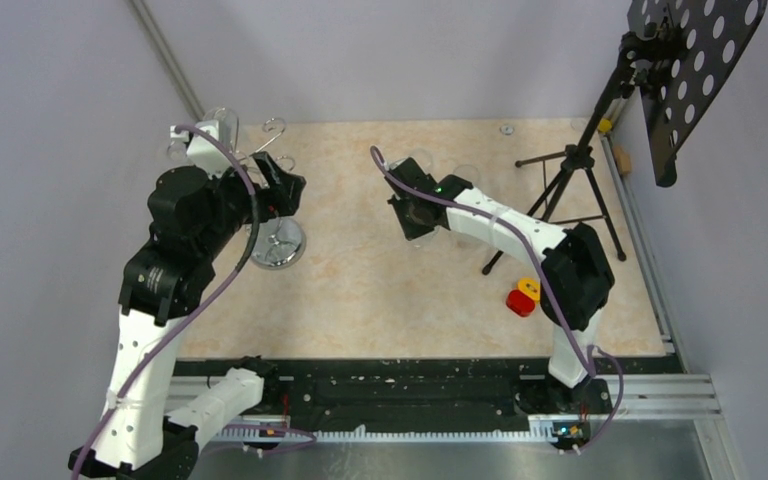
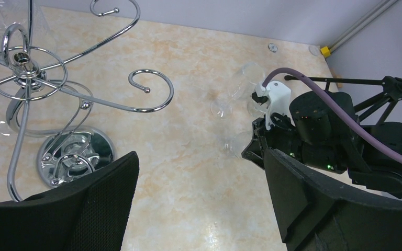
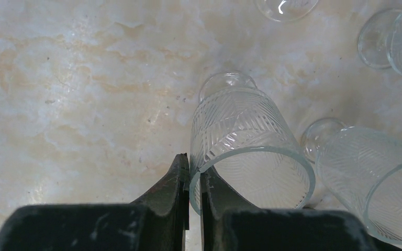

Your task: Take the wine glass off the wine glass rack

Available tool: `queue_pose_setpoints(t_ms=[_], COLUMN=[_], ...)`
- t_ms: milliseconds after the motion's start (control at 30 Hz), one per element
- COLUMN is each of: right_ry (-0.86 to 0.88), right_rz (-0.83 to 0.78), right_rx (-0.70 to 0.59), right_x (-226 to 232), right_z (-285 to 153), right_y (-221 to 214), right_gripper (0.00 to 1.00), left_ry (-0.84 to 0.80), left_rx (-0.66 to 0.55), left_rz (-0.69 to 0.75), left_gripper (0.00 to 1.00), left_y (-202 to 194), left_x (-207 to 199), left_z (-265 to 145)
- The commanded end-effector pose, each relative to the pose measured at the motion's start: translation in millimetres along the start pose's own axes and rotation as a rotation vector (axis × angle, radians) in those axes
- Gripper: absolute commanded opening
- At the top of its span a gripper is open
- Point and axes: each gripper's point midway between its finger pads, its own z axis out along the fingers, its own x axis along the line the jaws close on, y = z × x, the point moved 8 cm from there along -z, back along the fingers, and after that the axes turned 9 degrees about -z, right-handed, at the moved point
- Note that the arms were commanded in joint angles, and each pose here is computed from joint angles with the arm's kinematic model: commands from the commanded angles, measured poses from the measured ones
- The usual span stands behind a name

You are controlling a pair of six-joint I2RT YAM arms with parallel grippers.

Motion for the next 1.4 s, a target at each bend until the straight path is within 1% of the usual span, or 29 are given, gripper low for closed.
queue_pose_setpoints(t_ms=[0, 333, 400, 500, 567, 700, 800, 933, 1067, 1233, 1267, 1333, 1367], right_ry=[-0.059, -0.07, -0.07, -0.07, -0.074, -0.084, -0.097, -0.084, -0.056, 0.041, 0.062, 0.097, 0.112], right_rz=[-0.014, -0.008, -0.01, -0.012, -0.013, -0.006, 0.001, 0.024, 0.079, 0.183, 0.199, 0.228, 0.236], right_rx=[-0.05, 0.012, 0.02, 0.027, 0.015, -0.032, -0.068, -0.144, -0.256, -0.391, -0.402, -0.438, -0.451], right_x=[-10, -17, -17, -18, -18, -22, -25, -28, -33, -37, -36, -36, -35], right_z=[-5, 13, 15, 15, 12, 3, -6, -25, -49, -75, -76, -87, -91], right_y=[24, 22, 22, 23, 27, 40, 48, 58, 62, 57, 52, 48, 46], right_gripper=[0.0, 0.1, 0.14, 0.25, 0.3, 0.37, 0.4, 0.43, 0.44, 0.4, 0.39, 0.37, 0.36], left_ry=[0.014, 0.025, 0.028, 0.038, 0.044, 0.043, 0.052, 0.078, 0.071, 0.089, 0.091, 0.097, 0.117], left_rx=[-0.024, -0.028, -0.031, -0.032, -0.039, -0.051, -0.072, -0.115, -0.111, -0.125, -0.136, -0.145, -0.162], left_rz=[0.015, 0.012, 0.012, 0.009, 0.002, -0.009, -0.016, -0.02, -0.037, -0.063, -0.074, -0.105, -0.136], left_gripper=[0.9, 0.9, 0.9, 0.9, 0.9, 0.9, 0.9, 0.9, 0.89, 0.88, 0.88, 0.88, 0.87], left_y=[9, 11, 11, 13, 16, 22, 28, 39, 46, 64, 69, 79, 88], left_x=[-3, -2, -2, -2, -4, -7, -9, -10, -15, -18, -17, -11, 0], left_z=[5, 9, 8, 9, 10, 12, 14, 15, 24, 37, 38, 45, 46])
